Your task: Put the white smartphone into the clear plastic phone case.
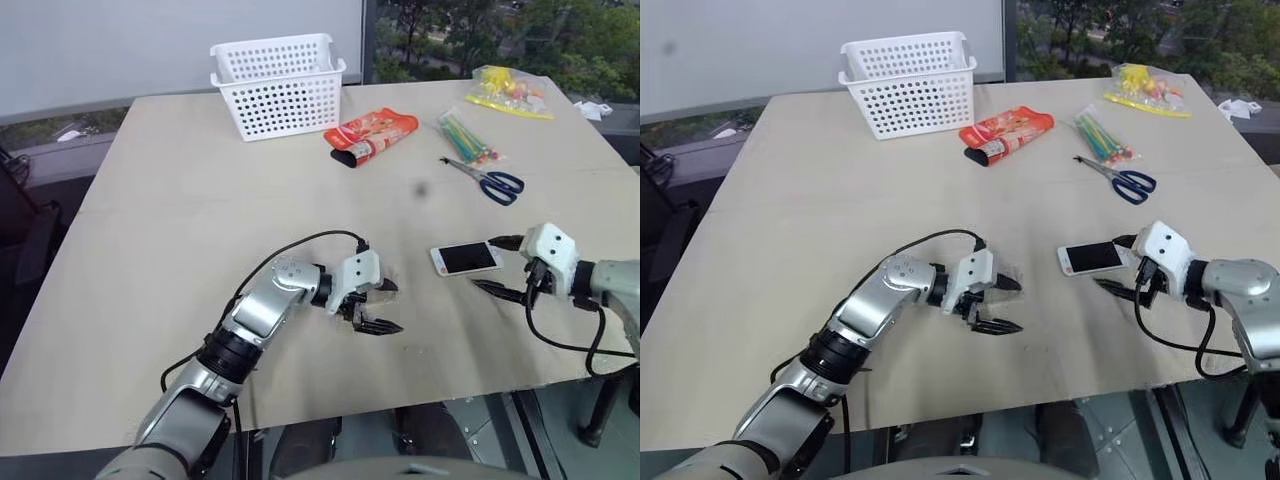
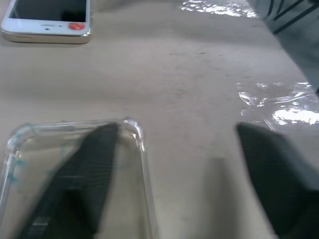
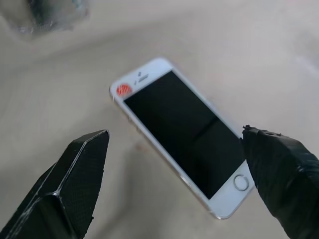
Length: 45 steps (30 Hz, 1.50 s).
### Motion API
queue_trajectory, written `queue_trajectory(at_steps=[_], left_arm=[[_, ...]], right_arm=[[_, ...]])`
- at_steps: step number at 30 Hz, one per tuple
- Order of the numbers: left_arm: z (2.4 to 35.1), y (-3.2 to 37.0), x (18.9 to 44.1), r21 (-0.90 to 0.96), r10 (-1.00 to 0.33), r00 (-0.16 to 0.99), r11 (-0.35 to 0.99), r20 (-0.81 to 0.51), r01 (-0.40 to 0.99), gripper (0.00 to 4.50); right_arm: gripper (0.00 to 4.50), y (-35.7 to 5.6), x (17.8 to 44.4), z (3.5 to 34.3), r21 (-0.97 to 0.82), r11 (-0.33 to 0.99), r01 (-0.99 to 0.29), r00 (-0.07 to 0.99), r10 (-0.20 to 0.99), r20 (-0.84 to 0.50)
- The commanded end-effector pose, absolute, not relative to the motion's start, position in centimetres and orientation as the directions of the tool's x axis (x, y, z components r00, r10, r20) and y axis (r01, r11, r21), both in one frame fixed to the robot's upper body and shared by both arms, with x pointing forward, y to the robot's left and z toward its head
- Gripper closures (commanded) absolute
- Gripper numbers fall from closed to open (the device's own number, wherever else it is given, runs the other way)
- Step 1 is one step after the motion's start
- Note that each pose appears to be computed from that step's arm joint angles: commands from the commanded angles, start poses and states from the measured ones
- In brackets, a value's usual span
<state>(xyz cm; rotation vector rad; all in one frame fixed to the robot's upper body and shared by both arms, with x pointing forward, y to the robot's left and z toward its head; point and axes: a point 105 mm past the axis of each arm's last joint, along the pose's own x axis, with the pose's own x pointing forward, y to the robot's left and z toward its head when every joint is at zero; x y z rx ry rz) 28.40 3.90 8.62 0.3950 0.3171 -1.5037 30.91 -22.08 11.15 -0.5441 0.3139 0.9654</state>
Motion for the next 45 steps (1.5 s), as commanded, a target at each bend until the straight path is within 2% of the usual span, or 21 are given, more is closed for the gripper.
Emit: queue_trajectory(at_steps=[1,5,9,12,16,20,29,35,38,39,41,43,45], left_arm=[[11.5,5.0,28.0,0.105,-0.908,0.065,0.023,-0.414,0.994,0.57],[13.3,7.3,27.2,0.122,-0.89,0.117,0.07,-0.44,0.99,0.57],[13.8,9.1,26.2,0.12,-0.868,0.162,0.12,-0.47,0.986,0.57],[13.4,10.0,25.2,0.099,-0.854,0.175,0.145,-0.489,0.984,0.57],[12.9,10.3,24.5,0.082,-0.849,0.189,0.171,-0.493,0.982,0.57],[13.2,10.3,24.4,0.075,-0.856,0.196,0.182,-0.478,0.98,0.57],[13.6,9.5,24.8,0.038,-0.895,0.182,0.183,-0.407,0.982,0.57],[14.4,9.2,24.7,0.021,-0.92,0.172,0.176,-0.353,0.984,0.57],[14.6,9.1,24.7,0.022,-0.926,0.169,0.172,-0.339,0.985,0.51],[14.6,9.1,24.7,0.021,-0.928,0.168,0.171,-0.334,0.985,0.51],[14.6,9.0,24.7,0.02,-0.929,0.167,0.17,-0.331,0.985,0.51],[14.4,8.9,24.8,0.022,-0.927,0.167,0.17,-0.335,0.985,0.51],[14.3,8.9,24.9,0.023,-0.926,0.169,0.172,-0.336,0.985,0.51]], right_arm=[[0.0,-22.5,32.0,11.3,-0.296,0.389,-0.872,0.489,0.71,-0.507],[0.0,-22.1,34.5,11.6,-0.231,0.388,-0.892,0.451,0.745,-0.492],[0.0,-21.9,36.5,11.6,-0.157,0.418,-0.895,0.439,0.76,-0.48],[0.0,-22.4,36.9,10.0,-0.085,0.435,-0.896,0.405,0.727,-0.555],[0.0,-23.3,35.1,7.9,-0.011,0.33,-0.944,0.234,0.647,-0.725],[0.0,-24.1,33.6,7.1,0.025,0.279,-0.96,0.162,0.627,-0.762],[0.0,-24.1,31.6,5.8,-0.021,0.269,-0.963,0.191,0.625,-0.757],[0.0,-23.4,28.7,4.8,0.026,0.281,-0.959,0.168,0.643,-0.748],[0.78,-23.0,27.4,4.6,0.048,0.294,-0.955,0.165,0.657,-0.736],[1.19,-22.8,27.4,4.5,0.037,0.3,-0.953,0.179,0.659,-0.731],[1.19,-22.6,27.7,4.3,0.009,0.338,-0.941,0.228,0.654,-0.721],[1.54,-22.4,28.3,3.6,-0.035,0.386,-0.922,0.294,0.637,-0.712],[1.64,-22.3,28.3,3.1,-0.052,0.408,-0.911,0.321,0.628,-0.709]])
